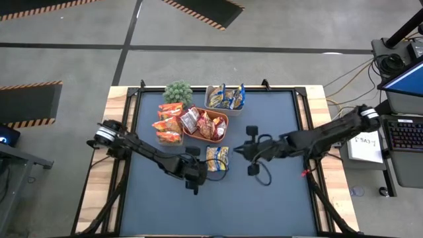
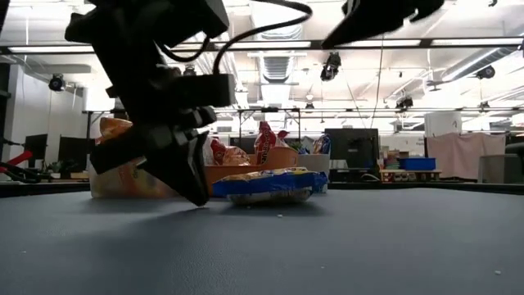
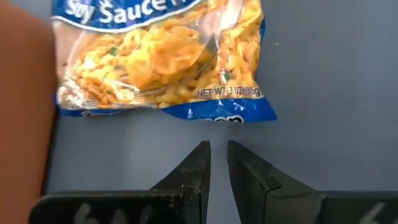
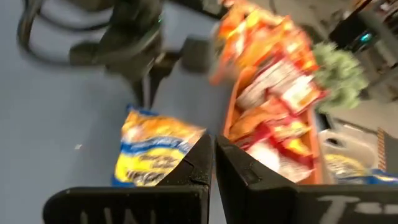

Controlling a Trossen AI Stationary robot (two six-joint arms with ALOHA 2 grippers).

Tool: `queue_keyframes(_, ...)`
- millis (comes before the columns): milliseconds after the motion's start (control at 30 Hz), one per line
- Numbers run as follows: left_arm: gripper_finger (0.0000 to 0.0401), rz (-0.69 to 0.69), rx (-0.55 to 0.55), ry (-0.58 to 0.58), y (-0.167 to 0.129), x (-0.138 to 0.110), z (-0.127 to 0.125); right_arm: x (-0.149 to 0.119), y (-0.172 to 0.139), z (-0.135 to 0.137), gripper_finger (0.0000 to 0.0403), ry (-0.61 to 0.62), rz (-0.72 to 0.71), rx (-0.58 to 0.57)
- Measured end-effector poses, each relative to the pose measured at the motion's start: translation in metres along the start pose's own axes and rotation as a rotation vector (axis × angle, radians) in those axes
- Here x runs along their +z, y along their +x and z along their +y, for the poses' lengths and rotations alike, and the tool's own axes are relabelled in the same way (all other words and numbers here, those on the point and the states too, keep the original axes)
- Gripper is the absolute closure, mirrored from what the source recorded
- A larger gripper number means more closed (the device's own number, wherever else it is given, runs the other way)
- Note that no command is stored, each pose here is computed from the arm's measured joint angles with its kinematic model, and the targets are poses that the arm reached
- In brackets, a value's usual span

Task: Sort Maruchan noodles
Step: Put the blue noodle pack into the gray bin

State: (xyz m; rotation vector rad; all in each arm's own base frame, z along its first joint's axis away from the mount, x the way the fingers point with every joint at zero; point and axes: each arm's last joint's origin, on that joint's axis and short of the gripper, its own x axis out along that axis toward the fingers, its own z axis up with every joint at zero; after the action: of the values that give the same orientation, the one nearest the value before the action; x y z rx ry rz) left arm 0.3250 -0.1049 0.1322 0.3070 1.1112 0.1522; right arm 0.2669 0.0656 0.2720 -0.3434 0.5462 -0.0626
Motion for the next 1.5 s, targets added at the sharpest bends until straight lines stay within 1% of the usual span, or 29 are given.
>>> queue_keyframes(33, 0.0362, 0.007, 0.002, 0.002, 0.003, 0.001, -0.001, 0.002, -0.006, -0.006, 0.0394, 0.004, -0.024, -0.013)
queue_keyframes(133, 0.0362, 0.015, 0.011, 0.003, 0.007, 0.004, -0.003, 0.005, -0.02, -0.017, 0.0394, 0.067, -0.099, -0.039)
queue_keyframes(200, 0.0362, 0.007, 0.011, 0.0, 0.007, 0.009, -0.004, 0.0, -0.026, -0.018, 0.0394, 0.098, -0.111, -0.038)
queue_keyframes(267, 0.0362, -0.016, 0.0, 0.002, 0.006, 0.016, -0.004, -0.009, -0.027, -0.017, 0.0394, 0.074, -0.098, -0.035)
queue_keyframes(333, 0.0362, -0.07, -0.003, 0.018, 0.004, 0.028, -0.003, -0.018, -0.028, -0.016, 0.0394, 0.044, -0.085, -0.035)
queue_keyframes(467, 0.0362, -0.285, -0.007, 0.017, 0.0, 0.06, -0.001, -0.022, -0.032, -0.021, 0.0394, 0.069, -0.097, -0.06)
queue_keyframes(533, 0.0362, -0.314, 0.001, 0.045, 0.002, 0.068, -0.002, -0.022, -0.033, -0.022, 0.0394, 0.089, -0.102, -0.06)
queue_keyframes(600, 0.0362, -0.308, 0.011, 0.08, 0.004, 0.072, -0.003, -0.022, -0.033, -0.022, 0.0394, 0.103, -0.107, -0.058)
queue_keyframes(733, 0.0362, -0.218, 0.037, 0.131, 0.009, 0.072, -0.002, -0.022, -0.033, -0.022, 0.0394, 0.13, -0.1, -0.057)
queue_keyframes(800, 0.0362, -0.171, 0.09, 0.145, 0.01, 0.068, 0.0, -0.022, -0.032, -0.023, 0.0394, 0.149, -0.104, -0.062)
queue_keyframes(867, 0.0362, -0.159, 0.14, 0.153, 0.009, 0.068, 0.003, -0.022, -0.033, -0.023, 0.0394, 0.162, -0.102, -0.062)
queue_keyframes(933, 0.0362, -0.154, 0.161, 0.165, 0.003, 0.068, 0.008, -0.022, -0.033, -0.024, 0.0394, 0.166, -0.103, -0.065)
queue_keyframes(1100, 0.0362, -0.157, 0.174, 0.158, -0.008, 0.069, 0.022, -0.022, -0.032, -0.024, 0.0394, 0.165, -0.103, -0.065)
queue_keyframes(1333, 0.0362, -0.127, 0.213, 0.137, -0.002, 0.067, 0.039, -0.023, -0.032, -0.024, 0.0394, 0.162, -0.102, -0.065)
queue_keyframes(1433, 0.0362, -0.107, 0.217, 0.123, 0.003, 0.062, 0.043, -0.023, -0.032, -0.024, 0.0394, 0.158, -0.102, -0.065)
queue_keyframes(1500, 0.0362, -0.117, 0.218, 0.099, 0.007, 0.06, 0.044, -0.023, -0.032, -0.024, 0.0394, 0.155, -0.101, -0.066)
